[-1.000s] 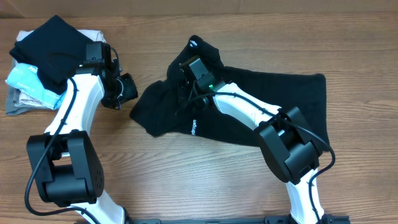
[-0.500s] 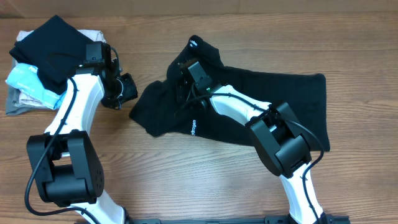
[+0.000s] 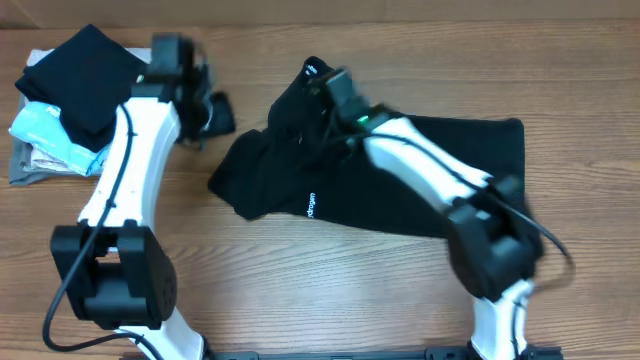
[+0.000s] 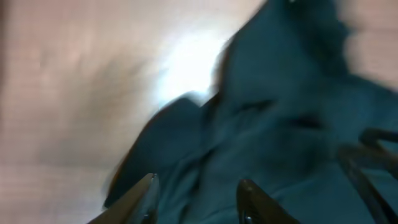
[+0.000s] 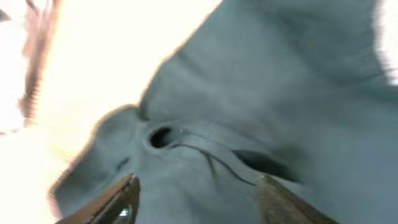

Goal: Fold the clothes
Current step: 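Move the left gripper to the top-left edge, right gripper to top-right edge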

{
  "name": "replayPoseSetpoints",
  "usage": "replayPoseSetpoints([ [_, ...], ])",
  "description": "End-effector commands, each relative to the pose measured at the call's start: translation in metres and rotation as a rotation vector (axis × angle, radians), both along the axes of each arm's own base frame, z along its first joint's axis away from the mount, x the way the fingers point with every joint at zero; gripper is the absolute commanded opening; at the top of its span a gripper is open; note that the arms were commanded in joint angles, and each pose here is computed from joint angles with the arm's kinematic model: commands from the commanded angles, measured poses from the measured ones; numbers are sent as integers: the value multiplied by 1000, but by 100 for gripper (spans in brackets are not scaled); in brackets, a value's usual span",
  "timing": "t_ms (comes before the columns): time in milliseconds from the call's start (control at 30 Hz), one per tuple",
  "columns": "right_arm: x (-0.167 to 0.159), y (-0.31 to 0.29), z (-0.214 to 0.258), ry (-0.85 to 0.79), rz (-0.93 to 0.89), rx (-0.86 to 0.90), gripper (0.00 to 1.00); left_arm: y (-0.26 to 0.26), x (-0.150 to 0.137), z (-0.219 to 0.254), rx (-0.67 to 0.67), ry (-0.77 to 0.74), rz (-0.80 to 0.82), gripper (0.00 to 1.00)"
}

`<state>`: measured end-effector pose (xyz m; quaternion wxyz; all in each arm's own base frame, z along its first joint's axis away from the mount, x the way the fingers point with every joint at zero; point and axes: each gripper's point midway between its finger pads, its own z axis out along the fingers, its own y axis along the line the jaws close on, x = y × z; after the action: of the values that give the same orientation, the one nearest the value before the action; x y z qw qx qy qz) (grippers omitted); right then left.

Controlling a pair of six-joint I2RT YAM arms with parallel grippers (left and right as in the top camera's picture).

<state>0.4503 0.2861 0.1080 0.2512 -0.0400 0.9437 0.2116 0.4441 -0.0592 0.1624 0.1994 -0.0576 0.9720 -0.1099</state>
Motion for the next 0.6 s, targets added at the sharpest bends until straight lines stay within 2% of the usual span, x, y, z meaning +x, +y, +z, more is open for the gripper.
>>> replayPoseSetpoints([
  [0,13,-50,113,-169,-97,76,68,-38,18,56,67,-169,-129,50],
  [133,7,-125,134,-145,-206,26,70,-83,29,89,71,-311,-258,63],
  [233,5,-182,127,-100,-266,-45,70,-100,39,86,42,-347,-290,69],
  [400,-6,-269,101,22,-390,-124,71,-120,62,38,-17,-295,-332,66],
  [567,-6,-329,90,57,-520,-128,70,-131,96,-19,-32,-285,-310,64],
])
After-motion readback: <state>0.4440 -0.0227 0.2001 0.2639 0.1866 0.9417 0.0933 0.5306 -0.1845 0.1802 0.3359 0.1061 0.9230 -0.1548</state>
